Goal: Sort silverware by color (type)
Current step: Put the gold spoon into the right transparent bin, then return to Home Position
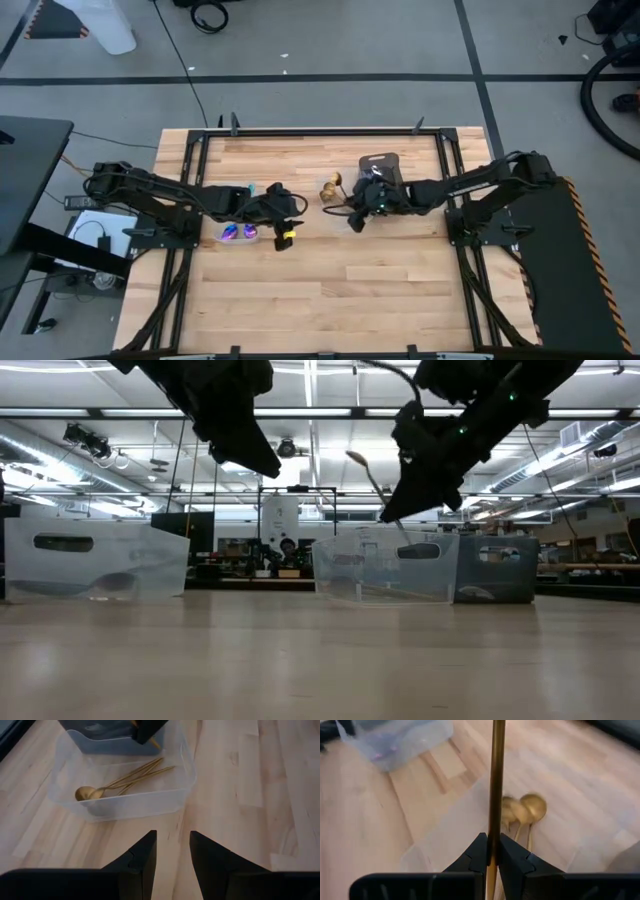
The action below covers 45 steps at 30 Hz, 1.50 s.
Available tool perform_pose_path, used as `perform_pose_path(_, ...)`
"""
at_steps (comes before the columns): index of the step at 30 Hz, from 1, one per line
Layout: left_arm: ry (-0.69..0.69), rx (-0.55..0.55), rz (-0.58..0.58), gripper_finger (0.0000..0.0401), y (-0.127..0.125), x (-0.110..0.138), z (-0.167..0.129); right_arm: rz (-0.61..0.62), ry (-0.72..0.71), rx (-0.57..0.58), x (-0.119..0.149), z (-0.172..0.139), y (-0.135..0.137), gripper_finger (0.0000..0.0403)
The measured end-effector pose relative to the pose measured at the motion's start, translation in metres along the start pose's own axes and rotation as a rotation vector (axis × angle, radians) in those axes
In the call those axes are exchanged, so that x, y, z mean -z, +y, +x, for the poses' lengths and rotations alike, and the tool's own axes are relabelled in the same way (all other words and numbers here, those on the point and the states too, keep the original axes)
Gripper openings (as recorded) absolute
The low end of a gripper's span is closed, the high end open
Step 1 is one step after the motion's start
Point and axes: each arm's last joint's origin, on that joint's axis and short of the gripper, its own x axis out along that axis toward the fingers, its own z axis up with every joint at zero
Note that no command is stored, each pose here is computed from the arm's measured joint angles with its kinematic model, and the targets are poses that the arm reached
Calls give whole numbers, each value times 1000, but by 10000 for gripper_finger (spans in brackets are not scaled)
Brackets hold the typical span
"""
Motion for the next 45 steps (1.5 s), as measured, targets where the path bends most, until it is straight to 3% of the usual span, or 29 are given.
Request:
perform_pose_path(7, 17, -5, 4, 125, 1, 1, -1, 13, 142, 29, 4, 18, -13, 40)
perform_pose_path(17, -18, 4, -9, 125, 4, -3, -18, 60, 315, -16, 6, 57, -32, 40)
perform_pose_path(22, 1, 0, -6, 125, 5, -2, -20, 86, 342, -16, 7, 66, -40, 40)
perform_pose_path(28, 10, -3, -6, 125, 5, -1, -21, 99, 353, -14, 5, 62, -43, 47)
perform_pose_path(34, 12, -3, 3, 125, 5, 0, -21, 103, 336, -20, 3, 61, -42, 88)
perform_pose_path(37, -2, 1, 65, 125, 3, -1, -23, 104, 340, -35, 2, 59, -42, 112)
perform_pose_path(41, -99, 21, 130, 125, 1, -9, -41, 86, 294, -54, -11, 41, -43, 134)
perform_pose_path(45, -168, 23, 128, 125, 7, 1, -50, 36, 185, -56, -22, 12, -45, 144)
